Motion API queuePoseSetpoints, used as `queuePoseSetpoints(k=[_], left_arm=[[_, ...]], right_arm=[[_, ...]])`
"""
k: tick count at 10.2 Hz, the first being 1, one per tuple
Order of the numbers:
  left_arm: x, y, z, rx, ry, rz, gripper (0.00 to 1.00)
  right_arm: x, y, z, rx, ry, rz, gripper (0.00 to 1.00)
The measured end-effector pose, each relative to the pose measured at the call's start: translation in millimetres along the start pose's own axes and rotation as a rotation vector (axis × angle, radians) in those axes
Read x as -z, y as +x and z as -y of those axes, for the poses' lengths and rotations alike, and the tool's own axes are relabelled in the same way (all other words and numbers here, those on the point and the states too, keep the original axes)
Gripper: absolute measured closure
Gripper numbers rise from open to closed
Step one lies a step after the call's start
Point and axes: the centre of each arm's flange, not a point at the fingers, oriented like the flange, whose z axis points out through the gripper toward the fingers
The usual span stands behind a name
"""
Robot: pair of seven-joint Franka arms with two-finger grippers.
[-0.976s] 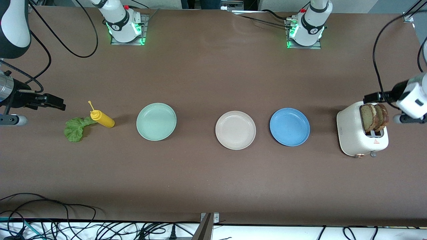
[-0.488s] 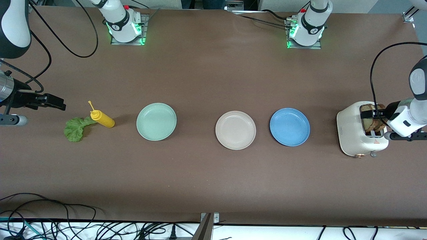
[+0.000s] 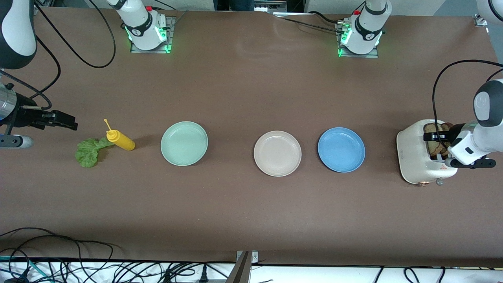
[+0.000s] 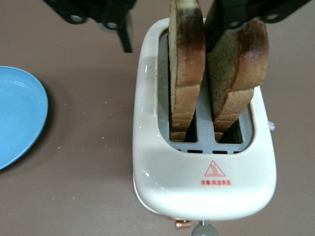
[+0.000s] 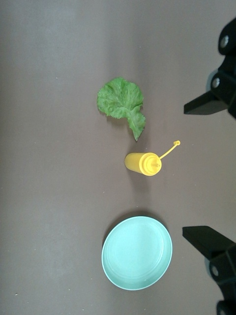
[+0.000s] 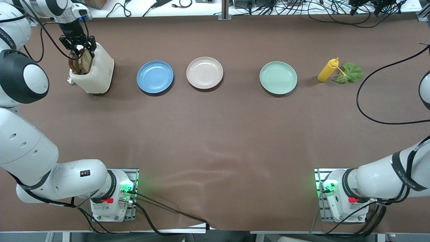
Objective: Make sandwich on beige plate with both arms
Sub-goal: 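Lower the left gripper onto a toast slice in the toaster and grasp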
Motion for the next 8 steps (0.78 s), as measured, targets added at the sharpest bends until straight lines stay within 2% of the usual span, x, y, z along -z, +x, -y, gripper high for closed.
queuePoseSetpoints(k=[2, 3, 5, 8], left_arm=[[0.7, -1.2, 0.9, 0.006, 0.006, 0.01, 0.76], [2.9, -1.8, 1.7, 0.007, 0.008, 0.011, 0.86], [13.1, -6.5, 1.6, 0.002, 0.034, 0.031, 0.87], [68.0, -23.6, -10.8, -0.007, 0.063, 0.055, 0.87]], right_arm=[[0.0, 0.0, 0.0, 0.0, 0.0, 0.0, 0.0], [0.0, 0.0, 0.0, 0.0, 0.0, 0.0, 0.0], [0.0, 0.0, -0.1, 0.0, 0.0, 0.0, 0.0], [0.0, 0.0, -0.3, -0.001, 0.0, 0.0, 0.0]])
